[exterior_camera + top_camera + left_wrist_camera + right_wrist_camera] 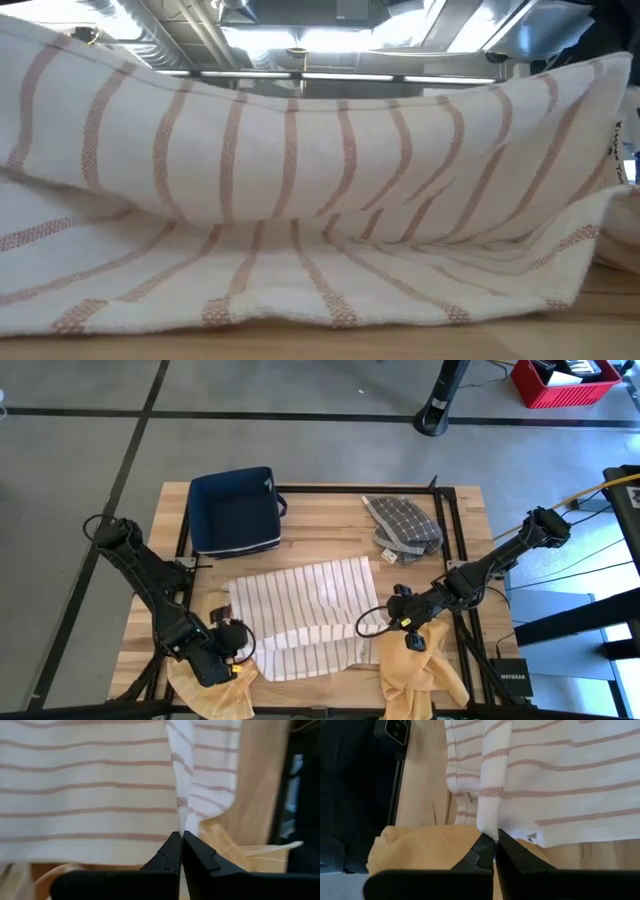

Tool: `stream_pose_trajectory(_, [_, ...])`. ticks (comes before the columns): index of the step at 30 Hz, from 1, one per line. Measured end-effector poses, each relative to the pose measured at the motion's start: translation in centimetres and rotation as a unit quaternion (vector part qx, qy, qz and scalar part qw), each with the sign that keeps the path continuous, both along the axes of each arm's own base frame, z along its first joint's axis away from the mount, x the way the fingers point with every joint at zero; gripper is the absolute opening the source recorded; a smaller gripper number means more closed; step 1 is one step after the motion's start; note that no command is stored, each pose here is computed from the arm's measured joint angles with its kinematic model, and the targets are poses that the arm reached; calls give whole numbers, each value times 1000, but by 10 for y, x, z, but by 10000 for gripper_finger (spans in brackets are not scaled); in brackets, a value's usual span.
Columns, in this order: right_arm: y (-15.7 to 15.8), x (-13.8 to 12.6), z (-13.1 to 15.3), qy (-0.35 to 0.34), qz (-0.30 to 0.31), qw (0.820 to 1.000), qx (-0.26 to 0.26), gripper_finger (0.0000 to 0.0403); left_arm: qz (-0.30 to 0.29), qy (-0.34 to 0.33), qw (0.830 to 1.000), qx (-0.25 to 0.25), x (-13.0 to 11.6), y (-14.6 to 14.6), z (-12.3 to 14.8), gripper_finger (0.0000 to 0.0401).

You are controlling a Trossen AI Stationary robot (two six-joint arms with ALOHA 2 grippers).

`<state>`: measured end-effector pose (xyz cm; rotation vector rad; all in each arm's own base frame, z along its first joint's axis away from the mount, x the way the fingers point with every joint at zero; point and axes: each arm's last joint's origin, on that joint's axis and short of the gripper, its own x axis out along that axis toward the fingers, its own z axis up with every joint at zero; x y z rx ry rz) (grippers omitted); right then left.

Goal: Fold towel
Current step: Fold the white towel

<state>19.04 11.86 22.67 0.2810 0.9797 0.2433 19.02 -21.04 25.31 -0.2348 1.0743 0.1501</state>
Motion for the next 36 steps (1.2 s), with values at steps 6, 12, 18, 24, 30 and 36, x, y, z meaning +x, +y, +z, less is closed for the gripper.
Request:
stream_pose_trajectory(6, [1,0,1,2,-4,1000,12,7,-8,-10,1000,-9,1,-3,1,0])
stream_pose_trajectory(12, [2,0,1,14,0,999,31,7,-16,-9,1000,-3,1,-3,1,0])
stream_pose_trajectory(18, [2,1,2,10,-2,999,36,7,-17,-3,1000,3,0,-1,0,0])
stream_pose_trajectory(24, [7,7,9,-21,-7,996,84,7,-16,24,1000,-4,-7,5,8,0])
stream_pose_trajectory(30, [4,6,6,-21,-22,998,55,7,-8,-5,1000,17,-7,9,13,0])
stream_pose_trajectory(36, [-1,6,11,-67,-35,997,-23,7,-2,-32,996,78,-7,19,17,0])
